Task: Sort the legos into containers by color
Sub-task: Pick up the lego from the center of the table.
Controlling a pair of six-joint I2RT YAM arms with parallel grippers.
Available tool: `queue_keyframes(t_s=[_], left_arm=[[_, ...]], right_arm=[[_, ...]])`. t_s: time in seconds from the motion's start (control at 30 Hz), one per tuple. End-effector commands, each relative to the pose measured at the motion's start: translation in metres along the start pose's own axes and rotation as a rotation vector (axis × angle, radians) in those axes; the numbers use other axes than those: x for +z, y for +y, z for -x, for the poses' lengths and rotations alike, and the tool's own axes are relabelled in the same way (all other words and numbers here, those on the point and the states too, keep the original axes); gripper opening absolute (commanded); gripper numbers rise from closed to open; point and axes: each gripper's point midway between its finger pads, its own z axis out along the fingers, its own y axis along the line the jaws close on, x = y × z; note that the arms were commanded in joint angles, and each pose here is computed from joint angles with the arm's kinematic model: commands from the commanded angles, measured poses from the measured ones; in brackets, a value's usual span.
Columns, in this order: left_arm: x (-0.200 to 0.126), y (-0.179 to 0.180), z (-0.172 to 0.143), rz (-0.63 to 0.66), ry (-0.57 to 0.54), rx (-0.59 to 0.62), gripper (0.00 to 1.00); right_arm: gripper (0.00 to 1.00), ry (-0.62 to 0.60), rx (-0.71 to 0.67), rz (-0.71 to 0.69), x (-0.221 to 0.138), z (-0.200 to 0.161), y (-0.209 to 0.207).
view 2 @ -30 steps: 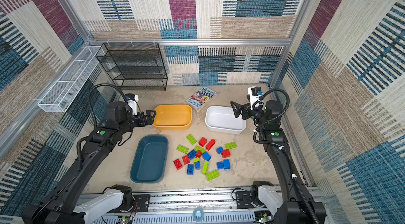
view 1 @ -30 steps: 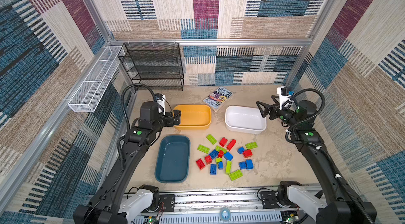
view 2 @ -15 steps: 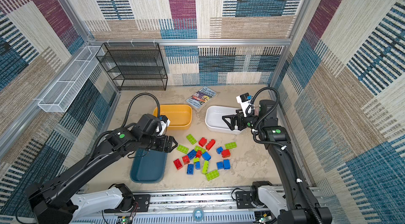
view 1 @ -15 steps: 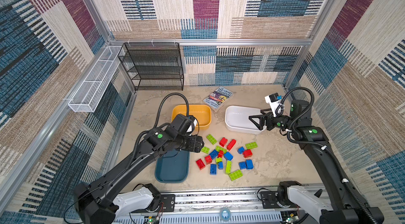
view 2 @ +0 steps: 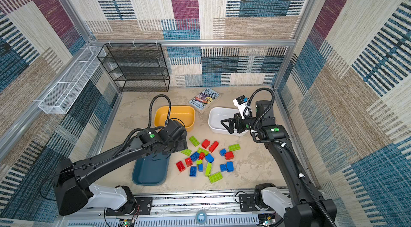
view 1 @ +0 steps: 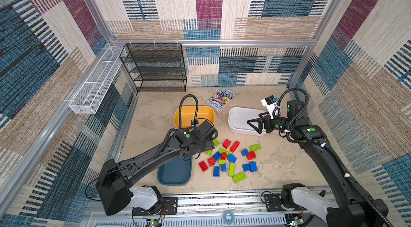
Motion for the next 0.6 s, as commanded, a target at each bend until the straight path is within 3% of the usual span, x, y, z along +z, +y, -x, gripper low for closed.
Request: queue_keyframes(t_s=[0.0,0.13,0.23,0.4,0.57], left_arm=[[0.008,0.003,0.009,0.084,-0.076,-0.233,0.77],[0.027,-0.005,0.004,0.168,-0.063,-0.292,0.77],[0.04,0.01,-0.008,0.277,-0.051,-0.377,0.74],[0.059,0.01,-0.006,0.318,-0.089,-0.428,0.73],[0.082,0.01,-0.014,0.354,-0.06,-0.459,0.72]], right_arm=[[0.99,0.008,-0.002,0.017,0.001,-0.004,0.003],[0.99,0.026,0.003,0.027,0.003,-0.012,0.004],[0.99,0.032,0.003,0.046,0.003,-0.016,0.007],[0.99,0.054,0.003,0.039,0.005,-0.025,0.006],[0.99,0.06,-0.002,0.03,0.005,-0.028,0.004]])
